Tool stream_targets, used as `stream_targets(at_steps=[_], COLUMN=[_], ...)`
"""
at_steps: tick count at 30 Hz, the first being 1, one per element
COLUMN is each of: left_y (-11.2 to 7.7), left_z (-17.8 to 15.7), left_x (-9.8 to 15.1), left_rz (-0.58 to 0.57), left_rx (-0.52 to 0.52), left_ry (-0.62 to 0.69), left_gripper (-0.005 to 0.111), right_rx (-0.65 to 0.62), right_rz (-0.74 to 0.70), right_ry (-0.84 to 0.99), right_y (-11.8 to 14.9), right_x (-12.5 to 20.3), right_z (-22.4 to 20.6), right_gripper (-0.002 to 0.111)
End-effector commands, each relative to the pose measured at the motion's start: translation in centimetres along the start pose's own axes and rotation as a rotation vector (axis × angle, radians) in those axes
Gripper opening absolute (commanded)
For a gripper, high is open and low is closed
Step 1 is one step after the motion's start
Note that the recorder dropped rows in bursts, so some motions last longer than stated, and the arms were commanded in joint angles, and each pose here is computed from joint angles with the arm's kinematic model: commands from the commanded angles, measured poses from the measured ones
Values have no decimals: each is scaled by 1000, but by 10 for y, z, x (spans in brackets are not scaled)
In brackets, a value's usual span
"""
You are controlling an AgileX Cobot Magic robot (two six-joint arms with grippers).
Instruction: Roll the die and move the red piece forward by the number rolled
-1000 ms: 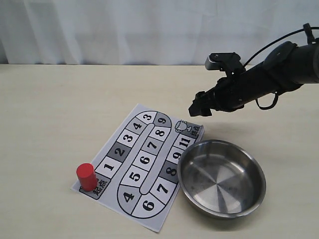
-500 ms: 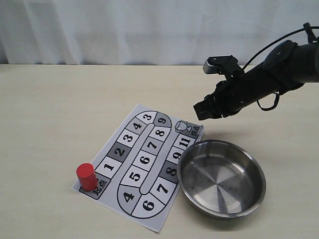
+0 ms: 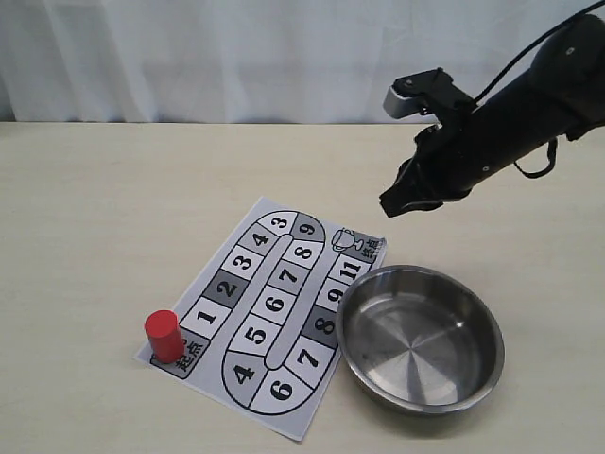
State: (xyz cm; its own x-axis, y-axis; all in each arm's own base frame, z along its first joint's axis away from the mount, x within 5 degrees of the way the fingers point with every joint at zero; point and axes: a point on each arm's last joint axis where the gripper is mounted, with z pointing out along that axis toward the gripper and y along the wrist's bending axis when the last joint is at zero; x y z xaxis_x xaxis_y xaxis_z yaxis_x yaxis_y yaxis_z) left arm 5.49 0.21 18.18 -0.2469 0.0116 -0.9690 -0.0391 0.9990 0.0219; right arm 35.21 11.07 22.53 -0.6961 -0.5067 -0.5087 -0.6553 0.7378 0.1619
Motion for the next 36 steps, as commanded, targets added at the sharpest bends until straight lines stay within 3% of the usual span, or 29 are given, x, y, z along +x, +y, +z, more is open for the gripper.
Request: stream_targets(at_steps=[1, 7, 25, 36], left_y=[0, 0, 0, 0], left_z=[-1, -1, -1, -1], left_x=[-3, -3, -3, -3], left_rz=[4, 4, 4, 4], left_rx=[7, 7, 7, 7], left_ry=[-18, -18, -18, -18], left_gripper=[0, 0, 0, 0], right_rx=[-35, -113, -208, -353], right_rz=[-162, -280, -609, -985], right_ry=[64, 94, 249, 351], right_y=[40, 89, 177, 235], right_x=[-4, -9, 27, 61], right_z=[5, 18, 47, 93], right_gripper=[4, 4, 4, 4])
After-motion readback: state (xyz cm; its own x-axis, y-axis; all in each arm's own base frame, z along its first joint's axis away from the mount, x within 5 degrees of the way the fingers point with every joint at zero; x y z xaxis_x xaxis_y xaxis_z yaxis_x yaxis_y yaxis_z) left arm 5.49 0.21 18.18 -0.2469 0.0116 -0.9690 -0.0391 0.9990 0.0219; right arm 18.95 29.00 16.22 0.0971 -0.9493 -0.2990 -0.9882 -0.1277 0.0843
